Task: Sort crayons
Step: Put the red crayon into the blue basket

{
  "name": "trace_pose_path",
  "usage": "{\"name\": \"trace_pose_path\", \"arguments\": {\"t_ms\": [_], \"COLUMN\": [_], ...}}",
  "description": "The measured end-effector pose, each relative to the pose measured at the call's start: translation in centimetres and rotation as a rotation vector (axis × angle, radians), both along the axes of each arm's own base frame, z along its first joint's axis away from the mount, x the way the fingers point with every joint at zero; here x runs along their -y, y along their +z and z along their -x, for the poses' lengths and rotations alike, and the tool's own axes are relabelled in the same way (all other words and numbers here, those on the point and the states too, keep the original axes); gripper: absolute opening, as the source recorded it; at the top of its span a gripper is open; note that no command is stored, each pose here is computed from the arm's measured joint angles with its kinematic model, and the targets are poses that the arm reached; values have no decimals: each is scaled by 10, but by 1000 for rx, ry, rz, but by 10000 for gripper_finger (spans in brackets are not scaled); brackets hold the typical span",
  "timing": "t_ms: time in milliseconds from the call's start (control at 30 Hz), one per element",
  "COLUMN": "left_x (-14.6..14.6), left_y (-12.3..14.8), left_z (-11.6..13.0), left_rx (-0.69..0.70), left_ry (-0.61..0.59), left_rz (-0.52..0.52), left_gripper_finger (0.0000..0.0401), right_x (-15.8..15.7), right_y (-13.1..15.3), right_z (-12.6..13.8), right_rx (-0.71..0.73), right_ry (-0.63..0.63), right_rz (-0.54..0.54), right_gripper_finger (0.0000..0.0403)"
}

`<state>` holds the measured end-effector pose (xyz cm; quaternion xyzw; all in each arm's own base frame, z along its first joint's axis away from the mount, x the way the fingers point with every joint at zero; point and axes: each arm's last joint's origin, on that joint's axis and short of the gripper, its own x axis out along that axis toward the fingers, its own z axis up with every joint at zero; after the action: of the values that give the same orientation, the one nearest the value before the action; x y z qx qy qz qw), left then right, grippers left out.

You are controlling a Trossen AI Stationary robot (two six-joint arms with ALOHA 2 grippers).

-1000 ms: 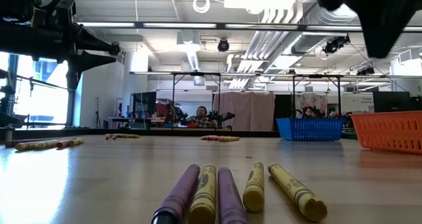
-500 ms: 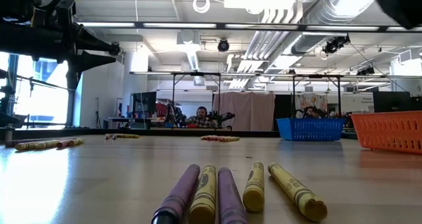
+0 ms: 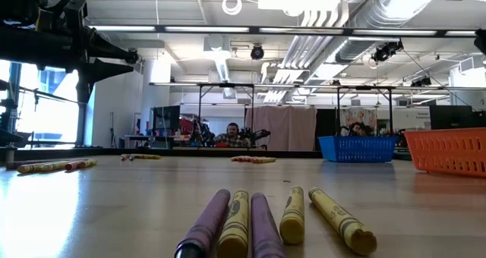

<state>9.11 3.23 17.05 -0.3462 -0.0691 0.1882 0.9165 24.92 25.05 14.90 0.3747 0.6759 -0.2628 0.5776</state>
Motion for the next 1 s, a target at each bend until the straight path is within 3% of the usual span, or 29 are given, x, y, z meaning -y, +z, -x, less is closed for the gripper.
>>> {"name": "trace_pose_path", "arguments": {"t_ms": [467, 667, 933, 1000], "left_x": [0, 0, 0, 0], "left_y": [0, 0, 0, 0], "left_z": [0, 0, 0, 0], "left_rx": [0, 0, 0, 0], "left_ry": [0, 0, 0, 0], "left_rz": [0, 0, 0, 0], "left_gripper_finger": [106, 106, 106, 106], "right_x": [1, 3, 3, 3], "right_y": [-16, -22, -22, -21], "right_z": [-1, -4, -6, -6], "right_rx": [-8, -25, -29, -31], "right_ry": [1, -22, -71, -73], "right_rz": [105, 100, 85, 78], "right_gripper_finger": [99, 94, 13, 11]}}
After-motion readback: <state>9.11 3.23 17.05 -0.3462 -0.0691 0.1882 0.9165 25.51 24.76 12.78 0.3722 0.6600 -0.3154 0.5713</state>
